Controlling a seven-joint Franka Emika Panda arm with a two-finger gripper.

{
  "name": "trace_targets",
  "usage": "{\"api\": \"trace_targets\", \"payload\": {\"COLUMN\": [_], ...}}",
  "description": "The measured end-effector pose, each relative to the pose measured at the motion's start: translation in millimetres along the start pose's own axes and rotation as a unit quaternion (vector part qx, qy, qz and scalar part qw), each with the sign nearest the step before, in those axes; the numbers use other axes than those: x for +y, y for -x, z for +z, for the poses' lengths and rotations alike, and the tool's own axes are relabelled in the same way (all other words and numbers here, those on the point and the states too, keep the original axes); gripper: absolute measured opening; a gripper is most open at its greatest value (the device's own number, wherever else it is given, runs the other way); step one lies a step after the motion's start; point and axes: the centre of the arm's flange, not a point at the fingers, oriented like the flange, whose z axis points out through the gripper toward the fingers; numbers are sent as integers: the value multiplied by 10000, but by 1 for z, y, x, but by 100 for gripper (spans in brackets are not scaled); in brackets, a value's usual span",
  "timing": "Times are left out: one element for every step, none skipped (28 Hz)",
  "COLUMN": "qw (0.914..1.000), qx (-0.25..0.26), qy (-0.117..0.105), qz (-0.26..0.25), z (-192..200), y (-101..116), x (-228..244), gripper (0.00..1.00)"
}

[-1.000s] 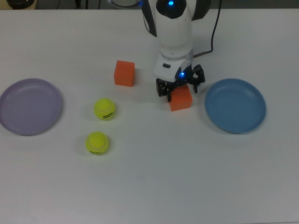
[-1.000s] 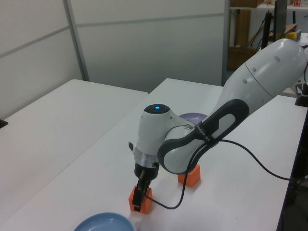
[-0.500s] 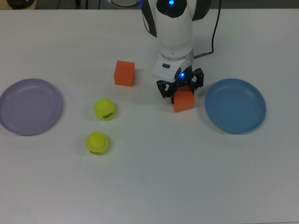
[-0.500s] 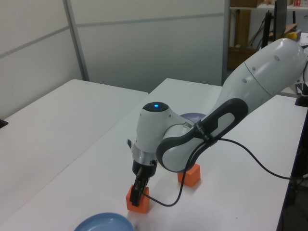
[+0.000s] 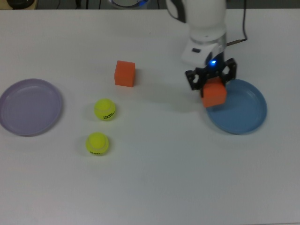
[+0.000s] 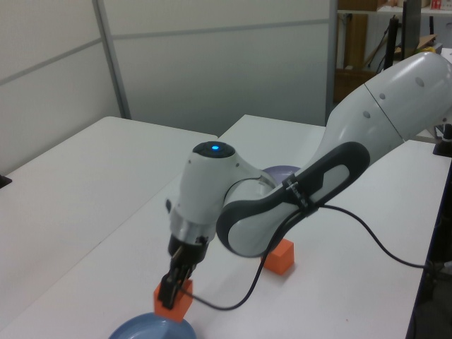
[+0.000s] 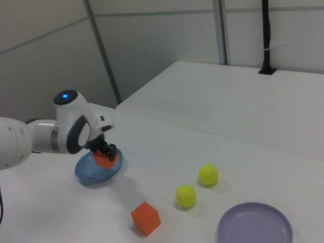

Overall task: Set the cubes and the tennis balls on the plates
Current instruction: 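Carry the orange cube onto the blue plate and open the gripper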

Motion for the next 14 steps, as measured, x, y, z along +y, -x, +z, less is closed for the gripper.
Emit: {"api": "trace_targets", "payload": {"qw": [10000,10000,10000,10000,10000,10000,10000,10000,10000,9999,9998,9997,9996,9995], "qx": [14,22,26,27,29,31,29,24,20,21,28,33,36,41], "qy": [-26,-52,-79,-82,-69,-45,-19,29,56,91,128,162,196,236], "qz": [-3,-12,-22,-26,-24,-16,-2,29,57,88,123,154,188,227], "z": [-1,-2,-2,-2,-1,0,1,5,7,9,12,15,19,23], "y": [0,1,2,3,5,6,7,9,9,10,10,10,10,9], "x": [-8,-17,-29,-34,-39,-42,-45,-48,-50,-51,-52,-53,-54,-55], "gripper": [65,65,65,65,65,65,65,65,65,65,65,65,65,65]}}
